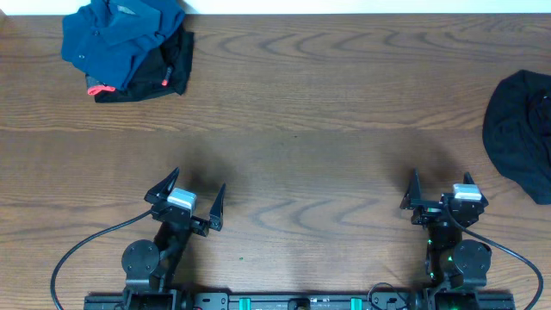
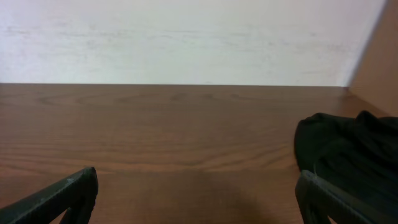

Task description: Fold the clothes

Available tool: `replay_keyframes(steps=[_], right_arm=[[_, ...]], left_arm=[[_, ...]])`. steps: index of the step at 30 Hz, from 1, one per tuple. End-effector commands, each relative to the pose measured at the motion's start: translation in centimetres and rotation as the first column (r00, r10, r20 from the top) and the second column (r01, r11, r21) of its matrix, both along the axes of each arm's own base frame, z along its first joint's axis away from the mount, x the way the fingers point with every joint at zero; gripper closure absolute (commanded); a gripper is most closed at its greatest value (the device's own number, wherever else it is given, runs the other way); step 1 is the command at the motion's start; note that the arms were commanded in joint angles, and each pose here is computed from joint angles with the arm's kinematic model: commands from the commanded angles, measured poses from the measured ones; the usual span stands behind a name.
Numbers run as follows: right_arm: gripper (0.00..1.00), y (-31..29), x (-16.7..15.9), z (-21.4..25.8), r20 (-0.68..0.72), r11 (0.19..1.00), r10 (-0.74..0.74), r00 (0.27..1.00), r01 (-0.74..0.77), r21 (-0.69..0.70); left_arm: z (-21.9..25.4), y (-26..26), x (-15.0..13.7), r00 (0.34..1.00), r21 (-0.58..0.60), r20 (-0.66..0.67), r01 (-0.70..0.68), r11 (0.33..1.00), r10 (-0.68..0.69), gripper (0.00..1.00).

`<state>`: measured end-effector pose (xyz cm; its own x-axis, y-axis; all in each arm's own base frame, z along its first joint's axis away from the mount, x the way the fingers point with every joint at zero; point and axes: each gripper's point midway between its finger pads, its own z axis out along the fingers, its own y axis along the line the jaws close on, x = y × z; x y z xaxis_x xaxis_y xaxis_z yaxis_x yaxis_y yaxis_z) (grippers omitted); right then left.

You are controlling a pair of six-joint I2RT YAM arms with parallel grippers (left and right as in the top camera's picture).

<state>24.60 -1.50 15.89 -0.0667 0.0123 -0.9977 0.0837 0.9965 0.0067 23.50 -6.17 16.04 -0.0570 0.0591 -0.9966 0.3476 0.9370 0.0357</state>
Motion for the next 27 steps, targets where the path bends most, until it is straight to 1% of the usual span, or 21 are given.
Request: replay_keyframes(steps=[1,6,9,11,12,14,15,18,20,22,24,27], right_arm=[[0.01,0.6,0.0,-0.1,0.0,0.998,0.038,0.999,-0.038,0.049],[0.01,2.6,0.0,0.2,0.026,0.967,0.142,0.99,-0.144,0.212],[0.01,2.8,0.0,0.8,0.056,0.947,0.142,0.988,-0.152,0.282],[0.01,3.3,0.0,1.9,0.103,0.925,0.171,0.98,-0.195,0.327],[0.01,3.9,-0.1,2.6,0.131,0.914,0.204,0.97,-0.237,0.329],[0.01,5.5,-0.6,4.5,0.204,0.891,0.293,0.934,-0.344,0.297],[0.01,5.9,-0.8,5.4,0.238,0.884,0.314,0.919,-0.375,0.28],[0.01,6.0,-1.6,8.8,0.357,0.893,0.326,0.876,-0.409,0.189],[0.01,5.5,-2.2,11.2,0.411,0.919,0.303,0.86,-0.377,0.111],[0.01,4.5,-2.5,13.3,0.425,0.949,0.248,0.87,-0.307,0.076],[0.01,3.3,-2.4,14.9,0.4,0.975,0.187,0.897,-0.22,0.038],[0.01,0.9,-1.1,16.1,0.284,0.998,0.058,0.957,-0.058,-0.009]], left_arm=[[-1.6,0.1,0.0,0.999,-0.006,-0.052,-0.006,1.0,0.006,0.02],[-1.6,0.1,0.0,0.999,-0.006,-0.052,-0.006,1.0,0.006,0.02],[-1.6,0.1,0.0,0.999,-0.006,-0.052,-0.006,1.0,0.006,0.02],[-1.6,0.1,0.0,0.999,-0.006,-0.052,-0.006,1.0,0.006,0.02],[-1.6,0.1,0.0,0.999,-0.006,-0.052,-0.006,1.0,0.006,0.02],[-1.6,0.1,0.0,0.999,-0.006,-0.052,-0.006,1.0,0.006,0.02],[-1.6,0.1,0.0,0.999,-0.006,-0.052,-0.006,1.0,0.006,0.02],[-1.6,0.1,0.0,0.999,-0.006,-0.052,-0.006,1.0,0.006,0.02],[-1.6,0.1,0.0,0.999,-0.006,-0.052,-0.006,1.0,0.006,0.02],[-1.6,0.1,0.0,0.999,-0.006,-0.052,-0.006,1.0,0.006,0.02],[-1.6,0.1,0.0,0.999,-0.006,-0.052,-0.006,1.0,0.006,0.02],[-1.6,0.1,0.0,0.999,-0.006,-0.052,-0.006,1.0,0.006,0.02]])
